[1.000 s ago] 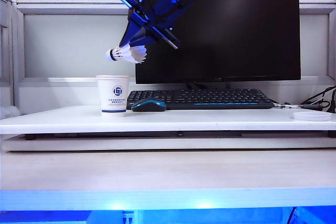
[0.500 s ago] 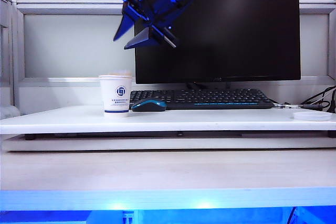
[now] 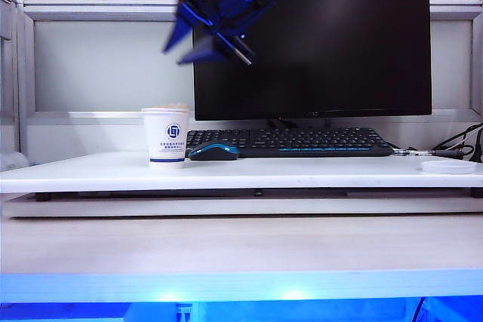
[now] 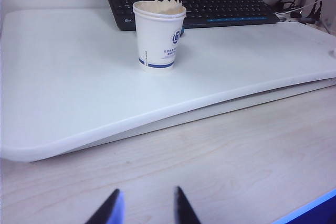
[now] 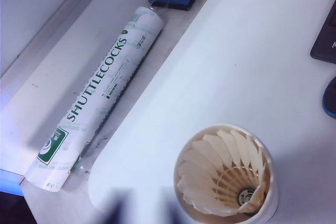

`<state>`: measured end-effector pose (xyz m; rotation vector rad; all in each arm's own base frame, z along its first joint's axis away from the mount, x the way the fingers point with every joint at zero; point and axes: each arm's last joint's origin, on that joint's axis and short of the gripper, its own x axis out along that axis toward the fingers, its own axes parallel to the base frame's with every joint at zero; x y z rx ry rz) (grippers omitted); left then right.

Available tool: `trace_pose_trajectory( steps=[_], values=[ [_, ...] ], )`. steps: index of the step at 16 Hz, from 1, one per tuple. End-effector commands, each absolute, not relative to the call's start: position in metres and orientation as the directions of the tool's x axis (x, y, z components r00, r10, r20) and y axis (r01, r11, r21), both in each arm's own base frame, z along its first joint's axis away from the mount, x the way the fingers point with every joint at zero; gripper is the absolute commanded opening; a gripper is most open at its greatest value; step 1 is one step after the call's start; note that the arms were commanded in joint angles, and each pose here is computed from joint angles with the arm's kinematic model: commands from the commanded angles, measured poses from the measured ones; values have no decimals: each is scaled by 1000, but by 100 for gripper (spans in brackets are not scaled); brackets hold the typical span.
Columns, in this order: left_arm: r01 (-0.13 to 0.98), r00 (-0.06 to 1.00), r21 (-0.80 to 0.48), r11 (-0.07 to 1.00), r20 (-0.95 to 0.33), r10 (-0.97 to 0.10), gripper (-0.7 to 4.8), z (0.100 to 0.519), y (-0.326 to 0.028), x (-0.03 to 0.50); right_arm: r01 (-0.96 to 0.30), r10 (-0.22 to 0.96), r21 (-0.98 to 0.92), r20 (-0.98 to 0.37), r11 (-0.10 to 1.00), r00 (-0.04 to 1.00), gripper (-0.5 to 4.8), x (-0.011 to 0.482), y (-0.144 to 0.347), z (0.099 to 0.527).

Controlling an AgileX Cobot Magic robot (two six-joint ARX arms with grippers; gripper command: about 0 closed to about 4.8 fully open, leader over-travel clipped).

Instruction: Pick up the badminton from the table and put it into the white paper cup.

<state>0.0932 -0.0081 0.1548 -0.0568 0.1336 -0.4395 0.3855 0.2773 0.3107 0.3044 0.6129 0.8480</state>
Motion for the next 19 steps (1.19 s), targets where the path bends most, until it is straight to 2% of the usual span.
trace_pose_trajectory(
  steps=[1, 7, 19],
  values=[
    [428, 889, -96, 899, -137, -438, 133, 153, -8, 93, -646, 780, 439, -318, 625, 539, -9, 384, 271, 330],
    [428, 888, -96, 898, -137, -438, 133, 153, -8, 93, -621, 687, 299, -231, 724, 689, -9, 368, 240, 381],
    [422, 892, -91, 902, -137, -431, 133, 153, -8, 93, -371, 475, 414, -183, 831, 861, -9, 366, 107, 439]
  ],
)
